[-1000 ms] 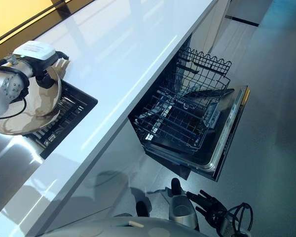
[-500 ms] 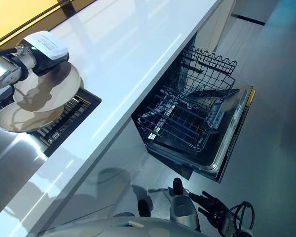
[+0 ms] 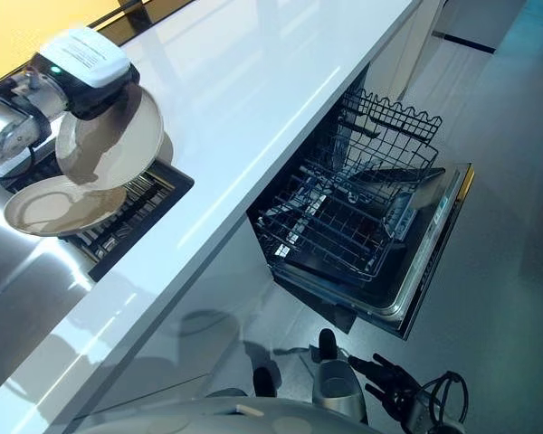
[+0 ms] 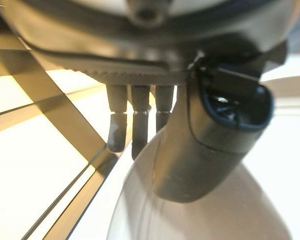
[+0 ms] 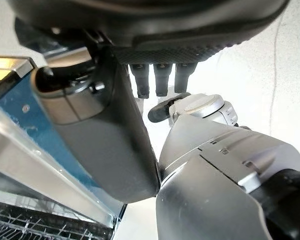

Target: Pick up plates and place into dishwasher.

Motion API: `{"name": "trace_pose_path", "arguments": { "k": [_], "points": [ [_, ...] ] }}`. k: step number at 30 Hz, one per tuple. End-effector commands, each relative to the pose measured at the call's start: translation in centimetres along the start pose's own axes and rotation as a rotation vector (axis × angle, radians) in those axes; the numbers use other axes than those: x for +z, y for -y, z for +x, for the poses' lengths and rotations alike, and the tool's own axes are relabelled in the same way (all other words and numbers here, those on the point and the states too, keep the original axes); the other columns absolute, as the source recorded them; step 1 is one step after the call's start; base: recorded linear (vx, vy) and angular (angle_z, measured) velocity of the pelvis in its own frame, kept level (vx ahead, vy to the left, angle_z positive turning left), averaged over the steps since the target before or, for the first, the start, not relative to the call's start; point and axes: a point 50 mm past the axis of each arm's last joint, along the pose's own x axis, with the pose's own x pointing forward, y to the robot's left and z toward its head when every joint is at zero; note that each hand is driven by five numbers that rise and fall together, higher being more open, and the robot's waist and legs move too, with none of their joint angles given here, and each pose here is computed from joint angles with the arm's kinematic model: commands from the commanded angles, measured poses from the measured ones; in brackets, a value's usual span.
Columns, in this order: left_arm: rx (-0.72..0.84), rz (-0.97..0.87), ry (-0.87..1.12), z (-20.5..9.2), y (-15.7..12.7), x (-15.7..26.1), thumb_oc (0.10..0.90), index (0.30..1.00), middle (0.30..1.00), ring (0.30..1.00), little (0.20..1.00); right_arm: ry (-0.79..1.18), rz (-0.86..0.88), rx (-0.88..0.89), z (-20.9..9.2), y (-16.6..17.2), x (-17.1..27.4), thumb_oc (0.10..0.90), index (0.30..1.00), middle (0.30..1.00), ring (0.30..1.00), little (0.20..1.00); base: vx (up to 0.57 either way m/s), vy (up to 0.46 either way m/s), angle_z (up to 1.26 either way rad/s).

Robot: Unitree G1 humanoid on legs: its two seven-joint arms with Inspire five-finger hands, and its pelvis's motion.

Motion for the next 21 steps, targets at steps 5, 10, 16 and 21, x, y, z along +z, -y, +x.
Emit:
{"name": "trace_pose_path", "arguments": {
  "k": [5, 10, 16, 21],
  "points": [
    [0.45, -0.035, -0.301, -4.0, -6.5, -7.0, 0.1, 0.3, 0.3, 0.3, 0.2, 0.085, 0.184, -0.456, -1.6, 5.5, -0.4, 0.8, 0.9, 0.9, 0.9, 0.9, -0.06, -0.022, -0.01],
    [0.565, -0.074, -0.294, -4.8, -6.6, -6.1, 0.1, 0.3, 0.3, 0.3, 0.2, 0.295, 0.354, -0.774, -3.4, 7.8, 2.8, 0.8, 0.9, 0.9, 0.9, 0.9, -0.05, -0.005, -0.02],
    [0.65, -0.133, -0.261, -5.7, -6.0, -4.3, 0.1, 0.3, 0.3, 0.3, 0.2, 0.661, 0.473, -1.001, -6.6, 7.5, 8.7, 0.8, 0.9, 0.9, 0.9, 0.9, -0.05, -0.025, -0.03],
    [0.692, -0.178, -0.242, -5.8, -6.0, -3.3, 0.1, 0.3, 0.3, 0.3, 0.2, 1.053, 0.373, -1.083, -11.0, 6.5, 15.3, 0.8, 0.9, 0.9, 0.9, 0.9, -0.03, -0.055, 0.08]
  ]
}}
